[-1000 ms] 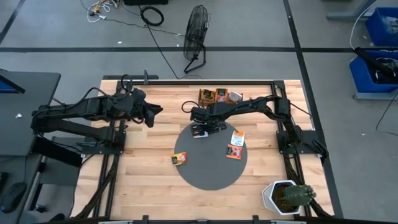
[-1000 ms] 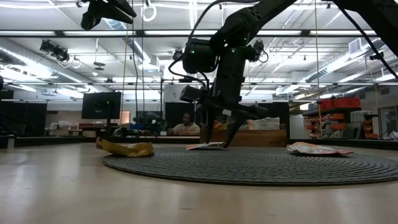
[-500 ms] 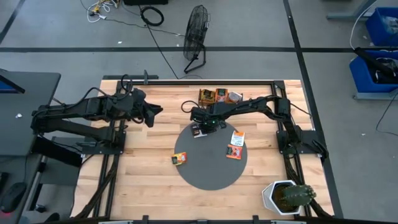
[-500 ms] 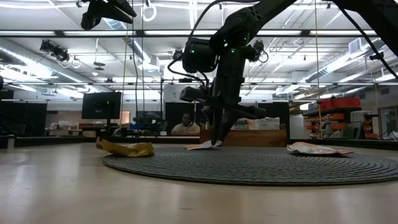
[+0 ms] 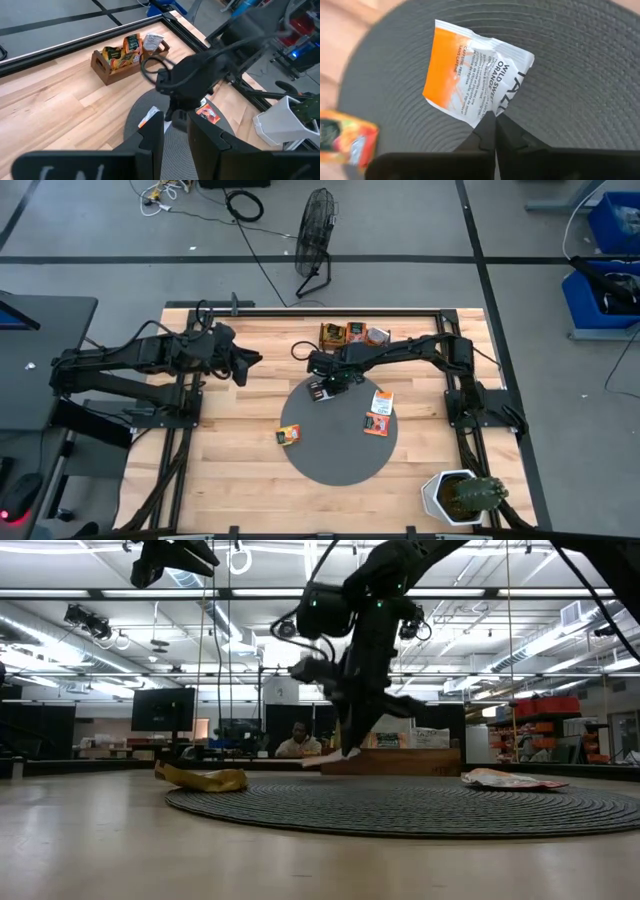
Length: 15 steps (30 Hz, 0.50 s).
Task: Pick & Place Tea
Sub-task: Put the white tea bag into the right section of the wooden organizer
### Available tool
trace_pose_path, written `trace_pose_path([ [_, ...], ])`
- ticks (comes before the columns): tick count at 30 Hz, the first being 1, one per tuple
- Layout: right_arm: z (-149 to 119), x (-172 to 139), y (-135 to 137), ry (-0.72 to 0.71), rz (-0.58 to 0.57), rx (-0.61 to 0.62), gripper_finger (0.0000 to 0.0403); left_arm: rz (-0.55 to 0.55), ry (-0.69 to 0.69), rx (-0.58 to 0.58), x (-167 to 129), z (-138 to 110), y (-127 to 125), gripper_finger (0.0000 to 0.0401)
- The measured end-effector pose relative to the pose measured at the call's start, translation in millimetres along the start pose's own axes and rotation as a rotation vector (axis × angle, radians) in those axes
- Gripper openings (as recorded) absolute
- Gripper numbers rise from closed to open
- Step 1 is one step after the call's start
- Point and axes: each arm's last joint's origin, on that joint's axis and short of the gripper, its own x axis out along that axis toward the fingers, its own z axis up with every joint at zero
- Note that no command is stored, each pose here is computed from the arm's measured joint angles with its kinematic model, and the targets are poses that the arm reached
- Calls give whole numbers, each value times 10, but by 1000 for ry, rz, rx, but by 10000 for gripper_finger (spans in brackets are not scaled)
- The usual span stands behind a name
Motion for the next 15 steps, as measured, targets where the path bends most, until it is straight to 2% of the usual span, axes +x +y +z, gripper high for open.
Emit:
trace_pose_path([
  [3, -17, -142, 29, -22, 35, -36, 1, -22, 18, 25, 0, -5, -6, 87],
  [7, -58, -416, 107, -85, 124, -191, 1, -72, 57, 44, -1, -17, -20, 87],
  [11, -174, -748, 196, -179, 183, -423, 0, -83, 73, 16, 12, -23, -27, 87],
  [15, -284, -1021, 318, -322, 148, -703, 0, -73, 55, -31, 80, 8, -32, 87],
])
